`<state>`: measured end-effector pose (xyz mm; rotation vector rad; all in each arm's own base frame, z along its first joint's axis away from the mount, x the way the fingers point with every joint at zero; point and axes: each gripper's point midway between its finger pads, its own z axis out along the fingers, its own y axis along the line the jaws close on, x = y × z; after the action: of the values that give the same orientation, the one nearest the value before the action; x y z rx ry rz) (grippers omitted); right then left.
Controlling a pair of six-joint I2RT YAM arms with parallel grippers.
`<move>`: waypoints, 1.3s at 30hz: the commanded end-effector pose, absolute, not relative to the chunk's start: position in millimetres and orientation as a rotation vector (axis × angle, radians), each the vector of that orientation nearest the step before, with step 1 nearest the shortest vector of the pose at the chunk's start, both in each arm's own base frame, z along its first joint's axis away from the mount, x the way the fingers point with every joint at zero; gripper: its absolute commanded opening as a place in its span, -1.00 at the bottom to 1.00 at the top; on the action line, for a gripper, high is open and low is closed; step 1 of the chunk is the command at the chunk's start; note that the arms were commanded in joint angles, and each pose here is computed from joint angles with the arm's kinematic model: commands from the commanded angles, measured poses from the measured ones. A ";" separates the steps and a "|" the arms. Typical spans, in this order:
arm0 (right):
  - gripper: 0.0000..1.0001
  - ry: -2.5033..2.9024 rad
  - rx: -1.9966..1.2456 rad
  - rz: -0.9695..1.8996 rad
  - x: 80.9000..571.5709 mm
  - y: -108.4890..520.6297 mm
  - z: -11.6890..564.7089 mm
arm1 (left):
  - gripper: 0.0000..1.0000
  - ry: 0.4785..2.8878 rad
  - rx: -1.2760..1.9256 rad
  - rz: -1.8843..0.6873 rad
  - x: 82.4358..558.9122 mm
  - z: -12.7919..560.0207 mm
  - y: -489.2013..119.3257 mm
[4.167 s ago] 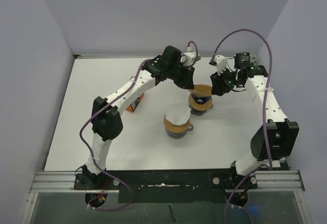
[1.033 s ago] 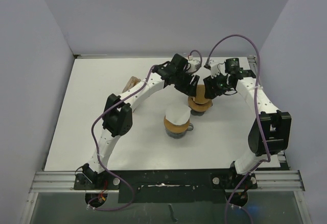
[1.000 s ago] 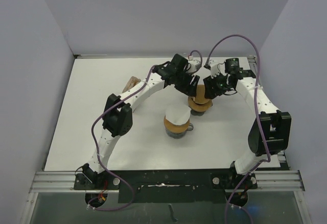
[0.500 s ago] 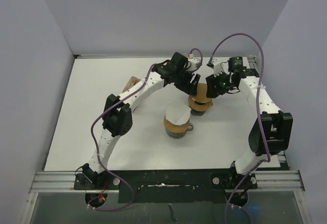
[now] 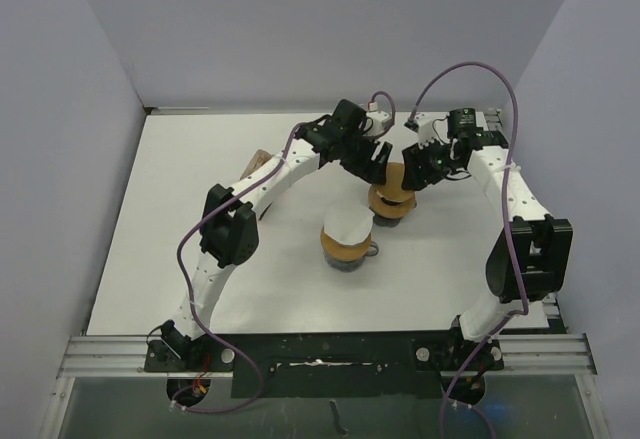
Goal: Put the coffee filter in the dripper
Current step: Place the coffee filter in the coffee dripper, then reset both arms
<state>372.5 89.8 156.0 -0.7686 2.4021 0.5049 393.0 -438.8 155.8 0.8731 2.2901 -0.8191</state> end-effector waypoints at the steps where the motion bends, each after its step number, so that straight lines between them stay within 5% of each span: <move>1: 0.04 2.325 -0.778 0.529 382.0 95.1 181.9 | 0.32 2.156 0.869 -0.889 394.6 213.1 -443.4; 22: 0.32 2.176 -0.715 0.506 392.5 74.0 252.2 | 0.41 1.949 0.889 -0.812 401.9 303.4 -394.5; 31: 0.70 2.137 -0.568 0.280 416.1 13.3 281.1 | 0.52 1.850 0.688 -0.511 450.5 346.2 -300.3; 39: 0.93 2.152 -0.403 0.121 442.6 -38.7 280.0 | 0.94 1.752 0.423 -0.122 471.3 350.3 -190.2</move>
<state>420.4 -15.3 252.8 -0.4722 2.2319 0.2642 461.8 -236.8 309.2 0.5701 1.9355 -0.3379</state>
